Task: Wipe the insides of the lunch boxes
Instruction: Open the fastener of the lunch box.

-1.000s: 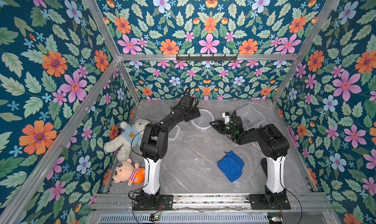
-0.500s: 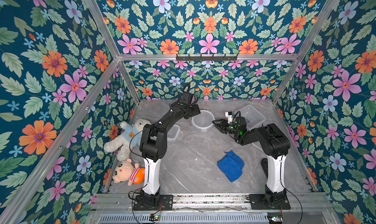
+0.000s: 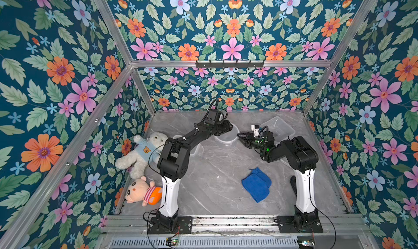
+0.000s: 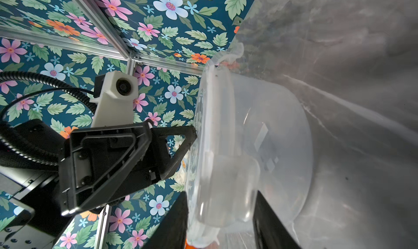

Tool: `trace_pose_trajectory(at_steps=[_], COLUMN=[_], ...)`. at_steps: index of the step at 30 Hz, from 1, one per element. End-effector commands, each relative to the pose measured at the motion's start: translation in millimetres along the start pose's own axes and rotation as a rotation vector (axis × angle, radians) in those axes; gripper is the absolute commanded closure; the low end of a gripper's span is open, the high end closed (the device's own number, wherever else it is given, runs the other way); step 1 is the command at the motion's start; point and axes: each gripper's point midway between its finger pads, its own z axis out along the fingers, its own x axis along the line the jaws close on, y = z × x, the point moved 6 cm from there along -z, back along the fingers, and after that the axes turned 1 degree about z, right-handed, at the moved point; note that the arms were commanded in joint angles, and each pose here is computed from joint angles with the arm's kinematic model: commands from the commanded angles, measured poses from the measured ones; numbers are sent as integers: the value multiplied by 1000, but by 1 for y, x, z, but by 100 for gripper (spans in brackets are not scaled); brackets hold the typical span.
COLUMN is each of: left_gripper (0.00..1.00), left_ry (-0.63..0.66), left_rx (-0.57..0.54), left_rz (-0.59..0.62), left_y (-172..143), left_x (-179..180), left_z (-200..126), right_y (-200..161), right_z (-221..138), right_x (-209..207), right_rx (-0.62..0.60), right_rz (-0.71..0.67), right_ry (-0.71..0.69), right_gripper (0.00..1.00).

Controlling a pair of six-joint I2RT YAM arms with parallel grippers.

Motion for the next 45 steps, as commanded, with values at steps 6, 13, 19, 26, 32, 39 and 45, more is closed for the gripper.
trace_pose_trajectory(at_steps=[6, 13, 19, 26, 32, 39, 45], left_gripper=[37, 38, 36, 30, 30, 28, 27], left_ry=[190, 198, 137, 104, 181, 185, 160], left_rx=[193, 202, 133, -149, -219, -179, -127], left_rz=[-107, -104, -61, 28, -47, -71, -105], left_y=[-51, -53, -18, 86, 123, 116, 88], left_x=[50, 52, 23, -18, 44, 75, 87], left_z=[16, 19, 8, -59, -61, -24, -17], right_y=[6, 3, -5, -48, -70, -59, -27], right_z=[-4, -11, -21, -3, 11, 22, 46], right_x=[9, 9, 31, 72, 65, 50, 41], right_rx=[-51, -41, -25, 105, 193, 190, 149], right_rz=[-33, -55, -157, -419, -489, -495, -518], right_ry=[79, -37, -197, -478, -691, -819, -873], right_gripper=[82, 87, 100, 100, 100, 100, 100])
